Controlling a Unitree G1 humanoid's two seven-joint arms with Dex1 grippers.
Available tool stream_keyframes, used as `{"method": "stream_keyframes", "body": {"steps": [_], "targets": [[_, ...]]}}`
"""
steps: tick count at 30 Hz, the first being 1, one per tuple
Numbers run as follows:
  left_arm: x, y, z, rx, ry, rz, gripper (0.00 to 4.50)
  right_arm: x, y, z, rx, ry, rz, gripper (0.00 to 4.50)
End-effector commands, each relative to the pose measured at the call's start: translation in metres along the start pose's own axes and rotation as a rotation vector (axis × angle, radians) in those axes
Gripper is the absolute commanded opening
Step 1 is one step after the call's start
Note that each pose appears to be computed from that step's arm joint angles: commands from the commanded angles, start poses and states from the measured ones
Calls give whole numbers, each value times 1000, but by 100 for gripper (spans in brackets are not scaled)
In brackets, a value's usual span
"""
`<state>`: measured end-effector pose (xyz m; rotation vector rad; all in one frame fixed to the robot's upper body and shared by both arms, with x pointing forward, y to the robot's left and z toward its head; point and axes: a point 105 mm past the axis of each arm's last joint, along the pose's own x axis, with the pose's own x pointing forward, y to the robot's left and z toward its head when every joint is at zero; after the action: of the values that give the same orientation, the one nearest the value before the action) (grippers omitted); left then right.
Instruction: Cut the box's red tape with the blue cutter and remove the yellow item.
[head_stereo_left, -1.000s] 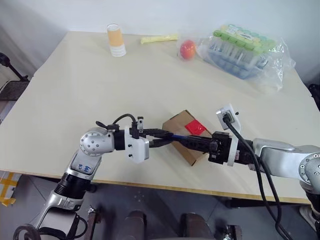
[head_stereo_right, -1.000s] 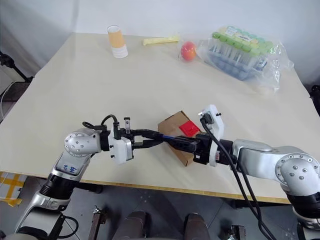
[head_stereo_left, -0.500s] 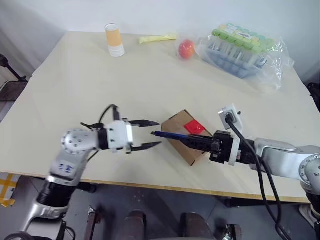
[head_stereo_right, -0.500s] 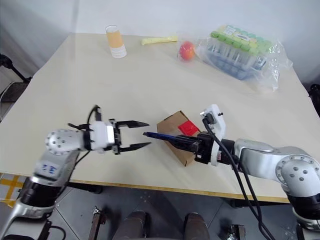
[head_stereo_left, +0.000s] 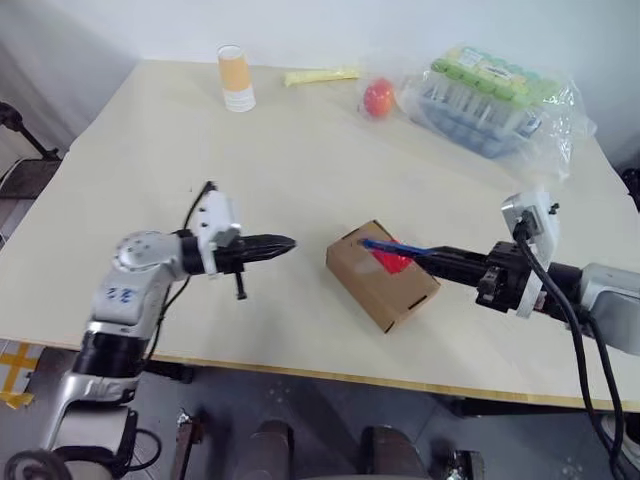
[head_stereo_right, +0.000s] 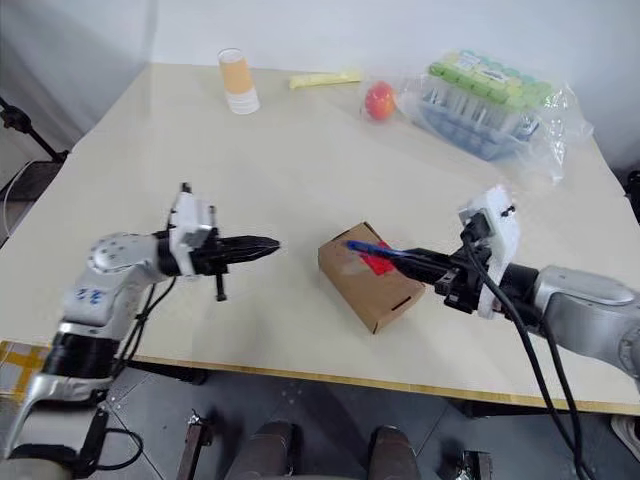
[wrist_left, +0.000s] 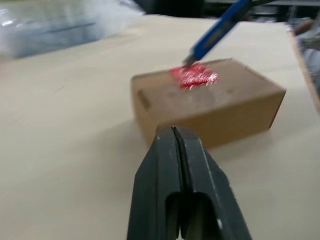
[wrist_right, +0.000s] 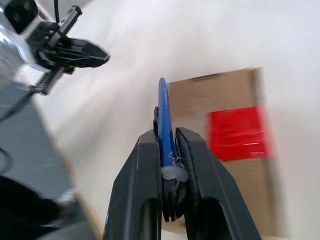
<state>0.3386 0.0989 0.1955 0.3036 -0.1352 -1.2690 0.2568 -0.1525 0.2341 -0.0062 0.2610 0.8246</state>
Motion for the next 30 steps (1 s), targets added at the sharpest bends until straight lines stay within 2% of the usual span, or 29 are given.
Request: {"method": "stream_keyframes", "body": {"steps": [1,5,12,30], "targets": [[27,9,7,-6,-11,16,0,-7,0,22,-141,-26,-21,16],[65,7,4,-78,27,0,0,-5,-10,24,-215,21,-76,16],[92,-6,-7,-127,155,-55,0,8,-22,14,-263,87,-145,16],[92,-15,-14,-138,222,-76,0,21,-30,11,-303,82,-180,16]]}}
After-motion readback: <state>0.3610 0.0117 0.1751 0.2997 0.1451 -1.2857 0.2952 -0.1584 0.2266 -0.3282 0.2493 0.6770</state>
